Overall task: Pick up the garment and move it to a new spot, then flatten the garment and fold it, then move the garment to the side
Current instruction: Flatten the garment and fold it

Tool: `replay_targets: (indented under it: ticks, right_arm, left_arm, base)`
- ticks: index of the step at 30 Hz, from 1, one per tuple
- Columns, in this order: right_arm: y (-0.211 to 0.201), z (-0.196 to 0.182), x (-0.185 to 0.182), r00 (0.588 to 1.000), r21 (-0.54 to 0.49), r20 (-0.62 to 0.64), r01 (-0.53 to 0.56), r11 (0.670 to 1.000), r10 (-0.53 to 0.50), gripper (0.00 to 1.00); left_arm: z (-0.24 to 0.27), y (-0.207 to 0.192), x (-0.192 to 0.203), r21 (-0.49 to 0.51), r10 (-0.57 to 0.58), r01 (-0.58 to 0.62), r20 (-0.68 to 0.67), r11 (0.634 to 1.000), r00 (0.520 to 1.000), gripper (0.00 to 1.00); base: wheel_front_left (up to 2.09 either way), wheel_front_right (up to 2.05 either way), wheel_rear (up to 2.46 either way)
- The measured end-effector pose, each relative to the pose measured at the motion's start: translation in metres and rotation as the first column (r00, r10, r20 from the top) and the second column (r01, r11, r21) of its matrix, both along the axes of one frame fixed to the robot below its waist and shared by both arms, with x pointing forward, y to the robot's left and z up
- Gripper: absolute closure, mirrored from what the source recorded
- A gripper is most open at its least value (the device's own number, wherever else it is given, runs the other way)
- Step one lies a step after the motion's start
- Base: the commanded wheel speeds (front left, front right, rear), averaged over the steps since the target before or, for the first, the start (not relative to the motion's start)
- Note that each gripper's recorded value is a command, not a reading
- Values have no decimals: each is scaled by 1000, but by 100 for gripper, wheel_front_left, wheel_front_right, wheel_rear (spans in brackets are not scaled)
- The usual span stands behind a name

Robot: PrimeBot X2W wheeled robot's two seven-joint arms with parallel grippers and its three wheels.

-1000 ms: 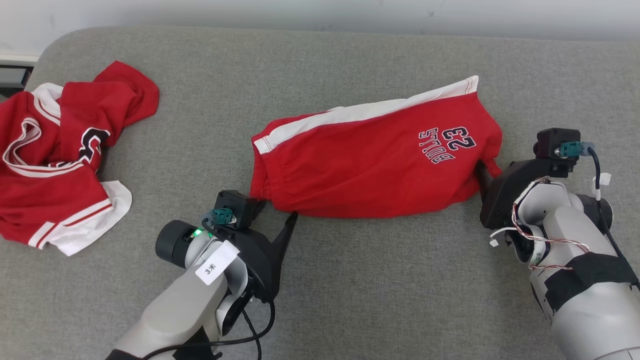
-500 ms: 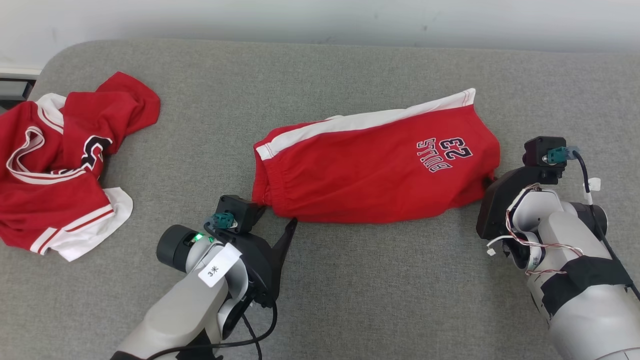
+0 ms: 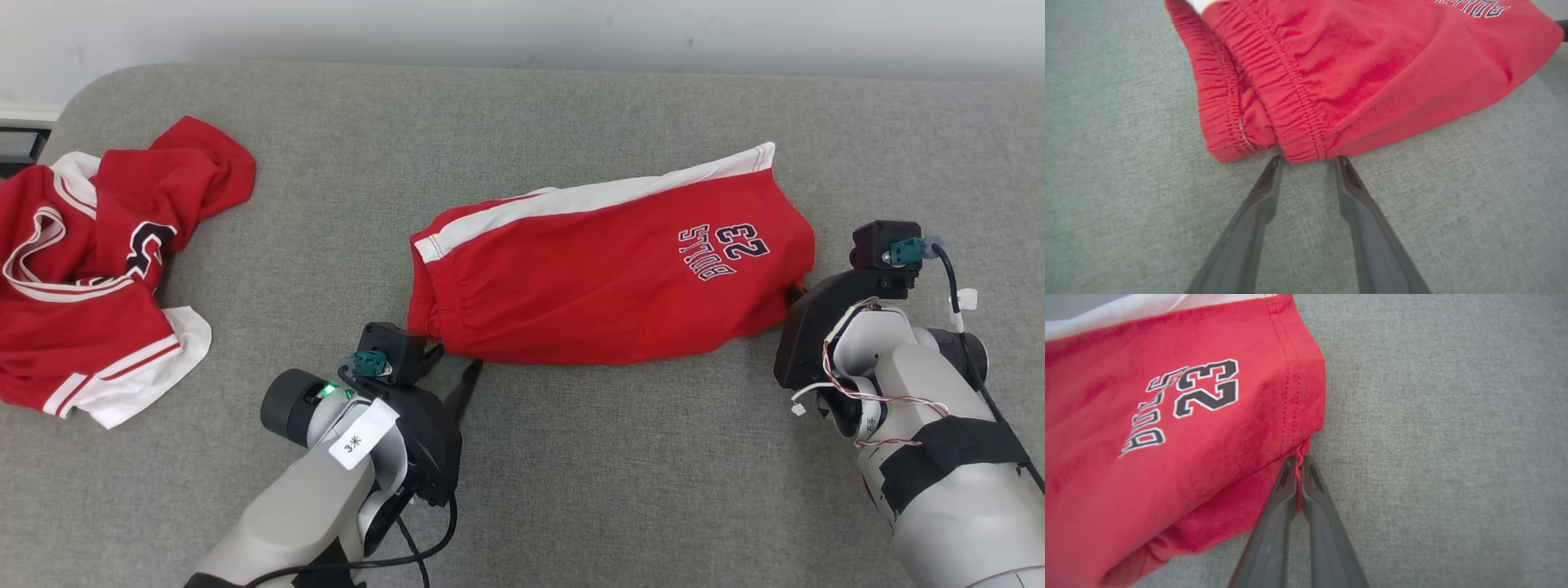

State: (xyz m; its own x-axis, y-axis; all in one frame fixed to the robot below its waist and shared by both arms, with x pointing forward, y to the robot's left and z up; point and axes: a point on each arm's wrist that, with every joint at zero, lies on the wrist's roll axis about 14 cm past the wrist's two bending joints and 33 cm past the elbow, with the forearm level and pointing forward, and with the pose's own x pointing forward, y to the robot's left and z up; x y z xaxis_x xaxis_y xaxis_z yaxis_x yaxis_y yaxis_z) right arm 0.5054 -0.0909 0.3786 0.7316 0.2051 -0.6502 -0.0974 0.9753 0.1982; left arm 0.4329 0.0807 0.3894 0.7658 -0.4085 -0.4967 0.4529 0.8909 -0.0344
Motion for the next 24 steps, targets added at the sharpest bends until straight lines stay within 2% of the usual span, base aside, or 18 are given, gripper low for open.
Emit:
replay_targets:
  ticks: [1, 2, 3, 13, 14, 15, 16, 24]
  right_arm:
    - [0, 0, 0, 1000, 0, 0, 2, 1000, -2, 100]
    - [0, 0, 0, 1000, 0, -1, 3, 1000, -3, 100]
    - [0, 0, 0, 1000, 1, -1, 3, 1000, -3, 100]
    - [-2, 0, 1, 1000, 1, -2, 10, 1000, -10, 100]
    - [-2, 0, 1, 1000, 1, -3, 10, 1000, -10, 100]
    - [-3, 0, 1, 1000, 1, -3, 11, 1000, -11, 100]
    - [-3, 0, 1, 1000, 0, -4, 11, 1000, -11, 100]
    - [-3, -1, 1, 1000, -6, -8, 12, 1000, -12, 100]
  left_arm:
    - [0, 0, 0, 2, -3, 3, -1, 1000, 1000, 65]
    - [0, 1, 1, 6, -3, 3, 0, 1000, 1000, 85]
    - [0, 1, 2, 10, -4, 4, 3, 1000, 1000, 98]
    - [-1, 2, 3, 21, -18, 18, 9, 1000, 1000, 100]
    - [-2, 2, 2, 25, -22, 22, 7, 999, 1000, 61]
    - [-2, 1, 2, 28, -27, 27, 10, 999, 1000, 8]
    - [-2, 1, 2, 31, -32, 32, 16, 999, 999, 0]
    - [6, -2, 1, 38, -84, 82, 59, 996, 995, 0]
  base:
    - [0, 0, 0]
    - [0, 0, 0]
    - [0, 0, 0]
    - [0, 0, 0]
    - [0, 0, 0]
    - [0, 0, 0]
    - [0, 0, 0]
    - [0, 0, 0]
